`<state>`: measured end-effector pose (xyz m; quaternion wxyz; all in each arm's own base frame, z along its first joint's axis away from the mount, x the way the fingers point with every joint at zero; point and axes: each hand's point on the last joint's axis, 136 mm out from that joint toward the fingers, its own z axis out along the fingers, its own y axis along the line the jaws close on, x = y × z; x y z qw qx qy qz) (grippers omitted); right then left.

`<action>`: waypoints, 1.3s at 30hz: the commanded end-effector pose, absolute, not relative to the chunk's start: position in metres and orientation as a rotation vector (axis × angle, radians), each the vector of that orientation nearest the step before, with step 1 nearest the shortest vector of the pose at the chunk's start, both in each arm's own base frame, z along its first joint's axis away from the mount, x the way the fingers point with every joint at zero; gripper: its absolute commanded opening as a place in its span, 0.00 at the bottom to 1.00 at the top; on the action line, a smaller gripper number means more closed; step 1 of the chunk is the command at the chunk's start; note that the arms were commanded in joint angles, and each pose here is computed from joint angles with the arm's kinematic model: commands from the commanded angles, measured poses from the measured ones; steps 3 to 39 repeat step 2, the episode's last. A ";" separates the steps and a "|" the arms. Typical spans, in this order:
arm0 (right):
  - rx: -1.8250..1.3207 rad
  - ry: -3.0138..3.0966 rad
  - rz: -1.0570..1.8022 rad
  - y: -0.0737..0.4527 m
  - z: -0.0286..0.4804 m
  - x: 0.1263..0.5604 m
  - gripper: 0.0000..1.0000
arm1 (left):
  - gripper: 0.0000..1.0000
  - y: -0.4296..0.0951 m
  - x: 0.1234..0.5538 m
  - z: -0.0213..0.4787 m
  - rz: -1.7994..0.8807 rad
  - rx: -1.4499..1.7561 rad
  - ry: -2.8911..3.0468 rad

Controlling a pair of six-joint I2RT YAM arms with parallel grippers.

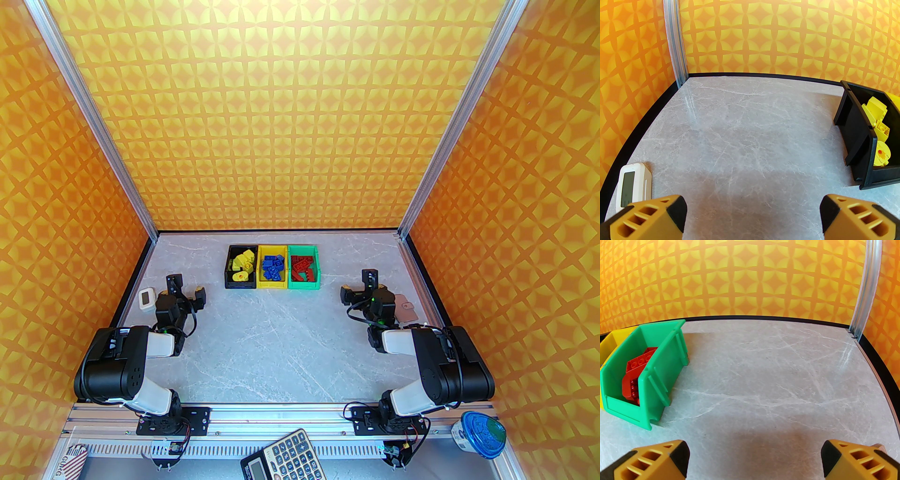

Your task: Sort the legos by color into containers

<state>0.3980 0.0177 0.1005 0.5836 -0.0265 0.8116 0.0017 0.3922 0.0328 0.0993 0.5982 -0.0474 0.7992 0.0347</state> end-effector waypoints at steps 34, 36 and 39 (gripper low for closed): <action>-0.092 1.858 0.010 0.022 0.111 0.400 0.98 | 0.99 0.034 0.398 0.110 0.078 -0.104 1.827; -0.092 1.858 0.010 0.022 0.111 0.400 0.98 | 0.99 0.034 0.398 0.110 0.078 -0.104 1.827; -0.092 1.858 0.010 0.022 0.111 0.400 0.98 | 0.99 0.034 0.398 0.110 0.078 -0.104 1.827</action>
